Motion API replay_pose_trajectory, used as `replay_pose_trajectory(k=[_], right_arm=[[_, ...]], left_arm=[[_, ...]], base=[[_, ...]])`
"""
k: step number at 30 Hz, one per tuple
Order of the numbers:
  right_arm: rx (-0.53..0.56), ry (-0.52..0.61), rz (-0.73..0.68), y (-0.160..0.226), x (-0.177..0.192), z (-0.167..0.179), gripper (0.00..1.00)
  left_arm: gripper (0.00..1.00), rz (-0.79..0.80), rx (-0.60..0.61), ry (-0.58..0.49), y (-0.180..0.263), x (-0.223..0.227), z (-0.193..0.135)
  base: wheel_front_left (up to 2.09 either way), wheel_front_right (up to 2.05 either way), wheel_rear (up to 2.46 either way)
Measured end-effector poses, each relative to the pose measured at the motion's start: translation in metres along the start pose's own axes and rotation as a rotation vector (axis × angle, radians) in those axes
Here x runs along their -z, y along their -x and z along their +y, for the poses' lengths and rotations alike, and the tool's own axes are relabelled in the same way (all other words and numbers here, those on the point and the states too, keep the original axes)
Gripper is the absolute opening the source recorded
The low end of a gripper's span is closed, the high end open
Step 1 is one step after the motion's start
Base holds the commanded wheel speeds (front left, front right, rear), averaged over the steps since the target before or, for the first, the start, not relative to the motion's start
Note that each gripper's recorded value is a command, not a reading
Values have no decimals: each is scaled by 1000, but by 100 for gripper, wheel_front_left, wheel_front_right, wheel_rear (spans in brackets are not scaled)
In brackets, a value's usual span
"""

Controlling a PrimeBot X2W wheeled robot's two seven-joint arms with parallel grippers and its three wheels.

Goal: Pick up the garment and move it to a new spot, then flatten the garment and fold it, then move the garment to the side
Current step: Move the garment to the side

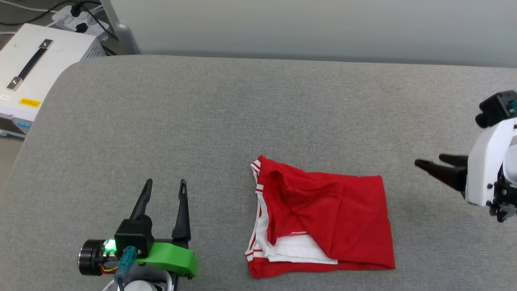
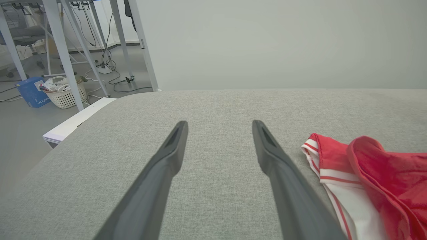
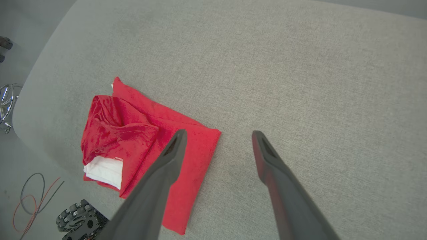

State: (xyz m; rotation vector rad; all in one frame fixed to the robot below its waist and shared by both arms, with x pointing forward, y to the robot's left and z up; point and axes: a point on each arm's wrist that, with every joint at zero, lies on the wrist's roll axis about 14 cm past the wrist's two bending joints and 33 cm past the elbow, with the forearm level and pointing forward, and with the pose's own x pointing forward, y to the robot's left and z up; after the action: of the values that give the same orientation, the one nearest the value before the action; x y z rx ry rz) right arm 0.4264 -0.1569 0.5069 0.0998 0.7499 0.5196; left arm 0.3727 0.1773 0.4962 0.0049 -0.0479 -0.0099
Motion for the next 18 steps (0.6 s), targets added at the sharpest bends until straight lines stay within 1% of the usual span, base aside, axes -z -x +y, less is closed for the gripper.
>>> replay_pose_trajectory(k=[3, 4, 7, 12, 18], right_arm=[[-44, -76, 137, -14, 37, 2, 100], [-52, -84, 184, -19, 52, 4, 100], [-89, -129, 259, -34, 78, 12, 100], [-161, -180, 304, -61, 99, 33, 100], [-179, -185, 396, -81, 130, 40, 100]], left_arm=[[100, -1, -4, 1, -5, 0, 1], [100, 0, -7, 2, -7, 1, 2], [100, 1, -12, 0, -13, 2, 4], [100, 16, -19, -1, -20, 8, 6], [100, 33, -28, -6, -26, 14, 9]], base=[[0, 0, 0], [0, 0, 0], [0, 0, 0], [0, 0, 0], [0, 0, 0]])
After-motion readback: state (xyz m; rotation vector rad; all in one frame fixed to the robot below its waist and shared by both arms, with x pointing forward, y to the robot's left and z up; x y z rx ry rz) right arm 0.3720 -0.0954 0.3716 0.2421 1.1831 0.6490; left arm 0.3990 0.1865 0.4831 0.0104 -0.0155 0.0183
